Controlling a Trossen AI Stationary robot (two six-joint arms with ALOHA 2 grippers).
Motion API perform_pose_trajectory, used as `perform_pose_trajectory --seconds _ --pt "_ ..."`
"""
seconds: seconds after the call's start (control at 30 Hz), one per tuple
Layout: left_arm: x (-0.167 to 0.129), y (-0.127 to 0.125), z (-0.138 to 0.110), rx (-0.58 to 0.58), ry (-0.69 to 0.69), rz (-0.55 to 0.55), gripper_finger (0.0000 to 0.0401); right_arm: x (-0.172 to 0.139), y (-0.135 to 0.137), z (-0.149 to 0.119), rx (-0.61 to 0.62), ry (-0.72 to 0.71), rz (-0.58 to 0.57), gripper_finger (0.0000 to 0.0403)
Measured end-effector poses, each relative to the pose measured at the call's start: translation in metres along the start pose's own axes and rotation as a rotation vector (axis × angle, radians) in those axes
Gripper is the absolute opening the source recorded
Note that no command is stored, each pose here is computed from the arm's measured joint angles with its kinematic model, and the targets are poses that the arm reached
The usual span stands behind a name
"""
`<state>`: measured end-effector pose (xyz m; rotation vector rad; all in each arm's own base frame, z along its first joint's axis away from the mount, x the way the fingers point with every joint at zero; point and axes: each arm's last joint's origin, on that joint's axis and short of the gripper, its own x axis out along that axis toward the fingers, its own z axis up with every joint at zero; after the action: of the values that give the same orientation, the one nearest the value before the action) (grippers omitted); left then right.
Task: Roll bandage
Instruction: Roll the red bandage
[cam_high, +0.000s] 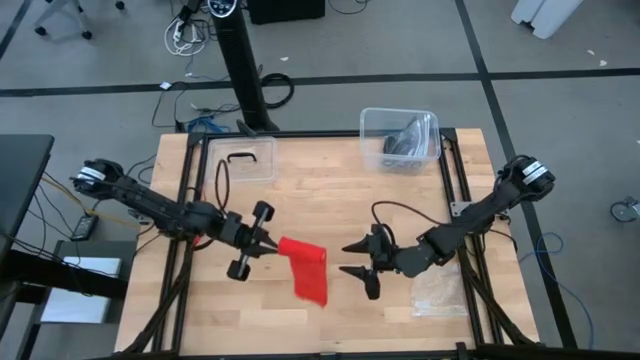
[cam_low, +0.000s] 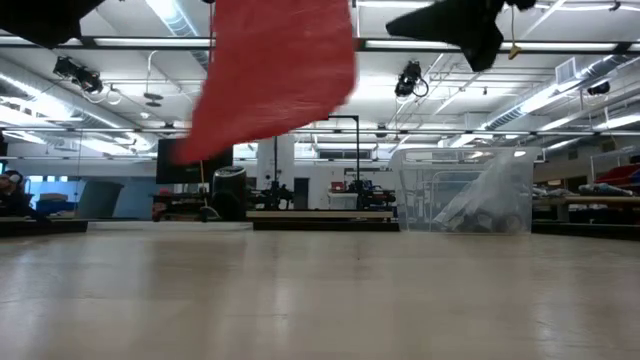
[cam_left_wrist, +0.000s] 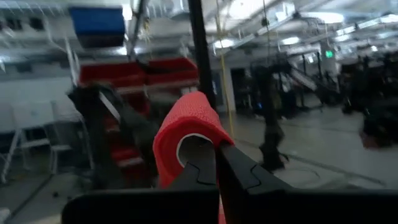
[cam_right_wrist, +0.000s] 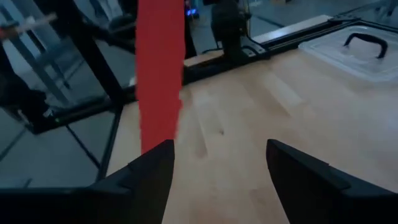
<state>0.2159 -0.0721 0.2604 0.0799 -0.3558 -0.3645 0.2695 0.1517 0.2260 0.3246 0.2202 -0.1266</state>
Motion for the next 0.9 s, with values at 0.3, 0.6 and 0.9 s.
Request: perform_pose_trajectory --seconds 0.3,0.6,0.9 --pt "-0.001 0.013 0.005 0.015 -0.057 0.06 0.0 0.026 -0.005 -0.031 -0.005 -0.101 -0.03 0.0257" --pt "-0.002 0.02 0.006 0.01 -0.077 0.064 0.0 0.04 -0.02 -0.036 -0.033 -0.112 -0.136 0.025" --pt "-0.004 0.024 0.011 0.033 -0.115 0.08 0.0 0.049 -0.033 -0.033 -0.043 -0.068 -0.127 0.0156"
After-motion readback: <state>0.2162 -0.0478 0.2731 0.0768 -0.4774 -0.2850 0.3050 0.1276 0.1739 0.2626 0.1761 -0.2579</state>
